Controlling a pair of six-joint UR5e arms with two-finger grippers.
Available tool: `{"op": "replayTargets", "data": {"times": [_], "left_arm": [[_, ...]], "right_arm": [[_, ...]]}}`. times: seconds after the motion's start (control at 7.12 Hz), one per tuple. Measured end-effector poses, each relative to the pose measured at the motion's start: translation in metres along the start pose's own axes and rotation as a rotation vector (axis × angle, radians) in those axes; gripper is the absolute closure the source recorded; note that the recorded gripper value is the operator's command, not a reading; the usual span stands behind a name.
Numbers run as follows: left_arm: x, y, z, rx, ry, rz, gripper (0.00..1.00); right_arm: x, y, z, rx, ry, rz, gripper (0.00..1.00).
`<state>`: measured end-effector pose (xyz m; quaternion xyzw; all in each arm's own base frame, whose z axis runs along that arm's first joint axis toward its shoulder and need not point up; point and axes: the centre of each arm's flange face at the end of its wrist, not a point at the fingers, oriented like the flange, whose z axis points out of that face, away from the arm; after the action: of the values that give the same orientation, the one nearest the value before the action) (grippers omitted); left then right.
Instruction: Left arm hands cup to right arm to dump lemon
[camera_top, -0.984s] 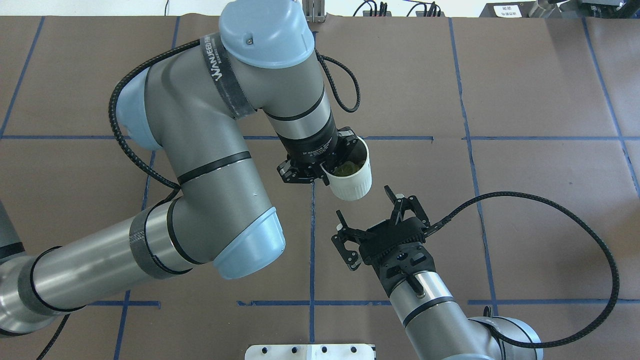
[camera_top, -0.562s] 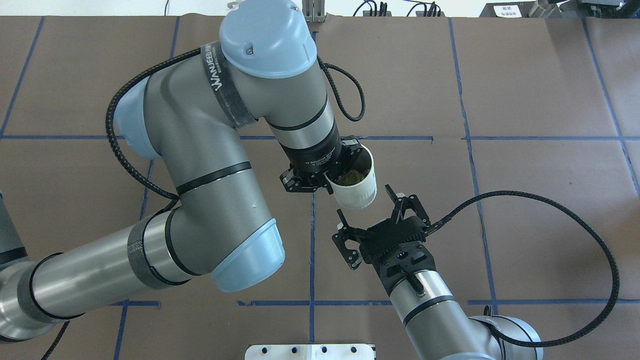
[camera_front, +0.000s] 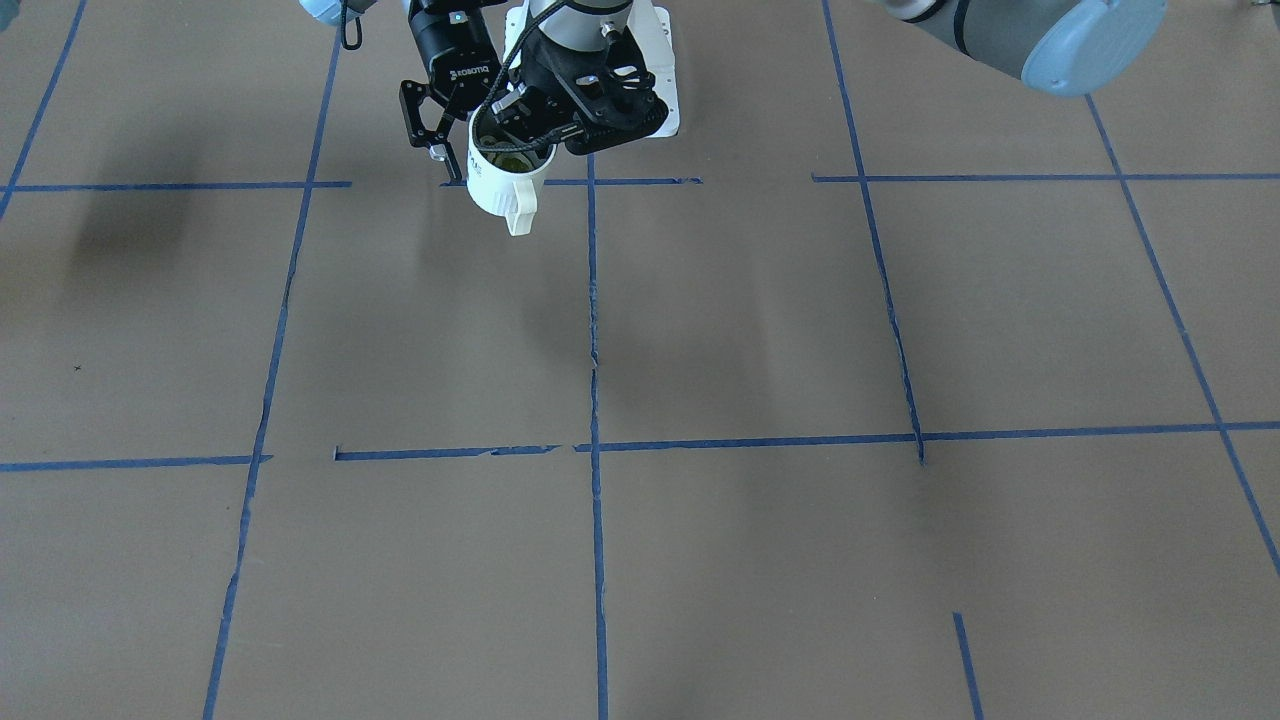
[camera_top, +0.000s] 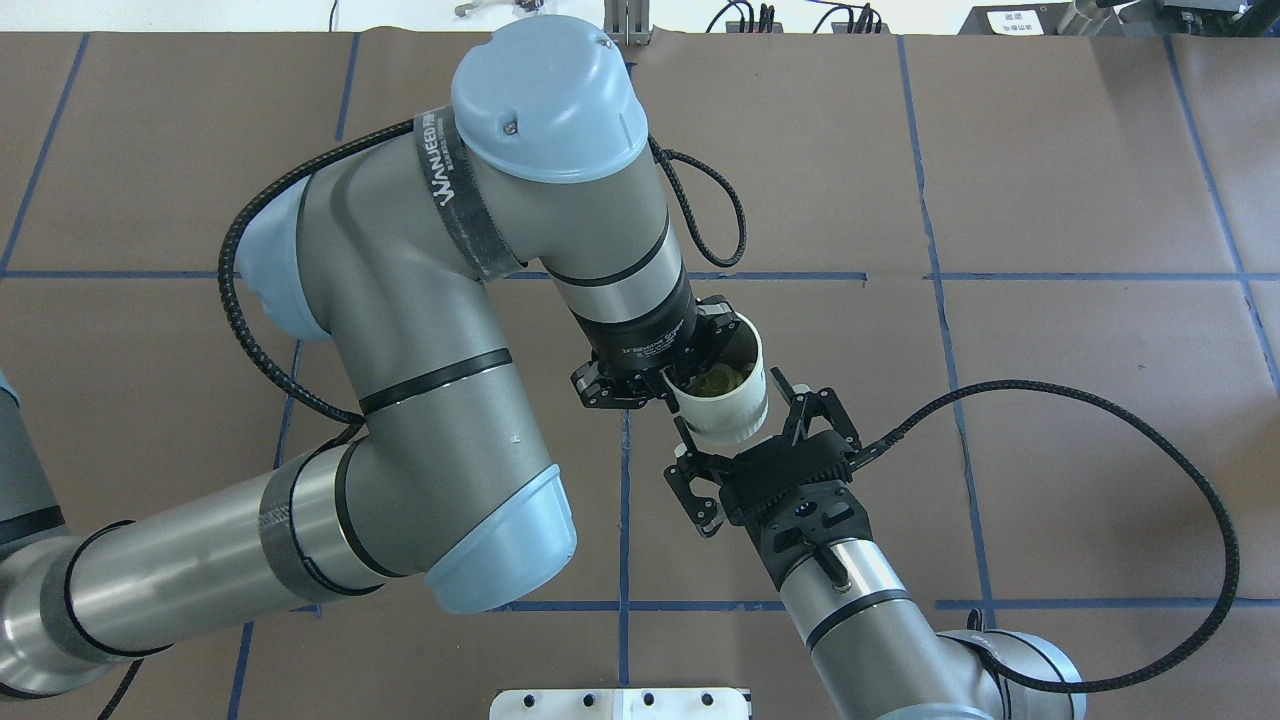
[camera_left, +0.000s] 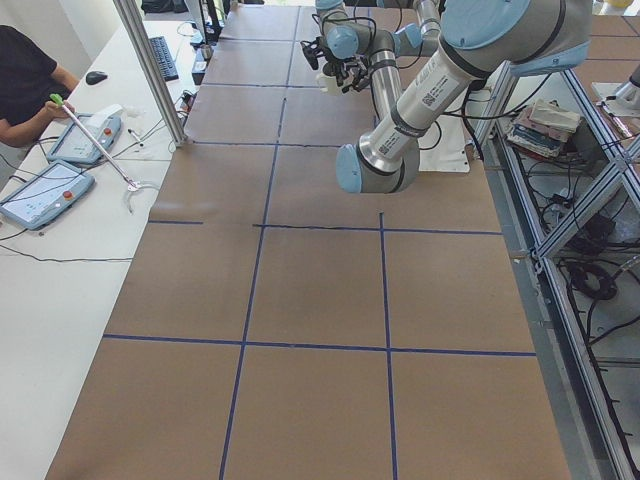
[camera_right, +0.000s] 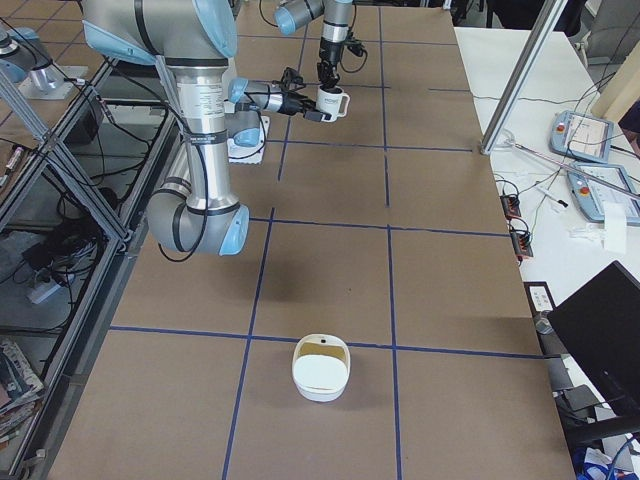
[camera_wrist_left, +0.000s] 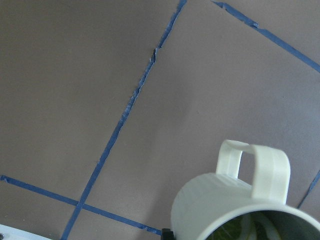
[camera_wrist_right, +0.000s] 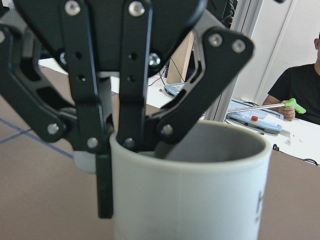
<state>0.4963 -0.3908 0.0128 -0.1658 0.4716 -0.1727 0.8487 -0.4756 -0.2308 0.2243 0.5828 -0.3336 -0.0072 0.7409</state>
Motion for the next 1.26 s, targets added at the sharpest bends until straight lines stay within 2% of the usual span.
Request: {"op": "replayTargets", "data": {"times": [0.14, 0.28, 0.42, 0.56, 0.7, 0.98, 1.26], "left_arm": [[0.0, 0.006, 0.002, -0.008, 0.0, 0.007, 0.83], [-0.001, 0.012, 0.002, -0.017, 0.004, 0.017, 0.68], [-0.002, 0.017, 0.001, -0.027, 0.007, 0.024, 0.09], [-0.003, 0.02, -0.001, -0.033, 0.012, 0.032, 0.0], [-0.004, 0.023, -0.006, -0.035, 0.021, 0.04, 0.0], [-0.015, 0.027, -0.037, -0.021, 0.079, 0.061, 0.0], [-0.027, 0.003, -0.08, 0.038, 0.141, 0.049, 0.0]], "right_arm": [[0.0, 0.0, 0.0, 0.0, 0.0, 0.0, 0.07], [0.0, 0.0, 0.0, 0.0, 0.0, 0.0, 0.35], [0.0, 0.0, 0.0, 0.0, 0.001, -0.002, 0.59], [0.001, 0.0, 0.001, 0.0, 0.003, -0.003, 0.67], [0.002, 0.001, 0.002, -0.001, 0.006, -0.009, 0.69], [0.003, 0.009, 0.007, -0.002, 0.023, -0.035, 0.7], [0.006, 0.016, 0.011, -0.003, 0.038, -0.051, 0.75]]}}
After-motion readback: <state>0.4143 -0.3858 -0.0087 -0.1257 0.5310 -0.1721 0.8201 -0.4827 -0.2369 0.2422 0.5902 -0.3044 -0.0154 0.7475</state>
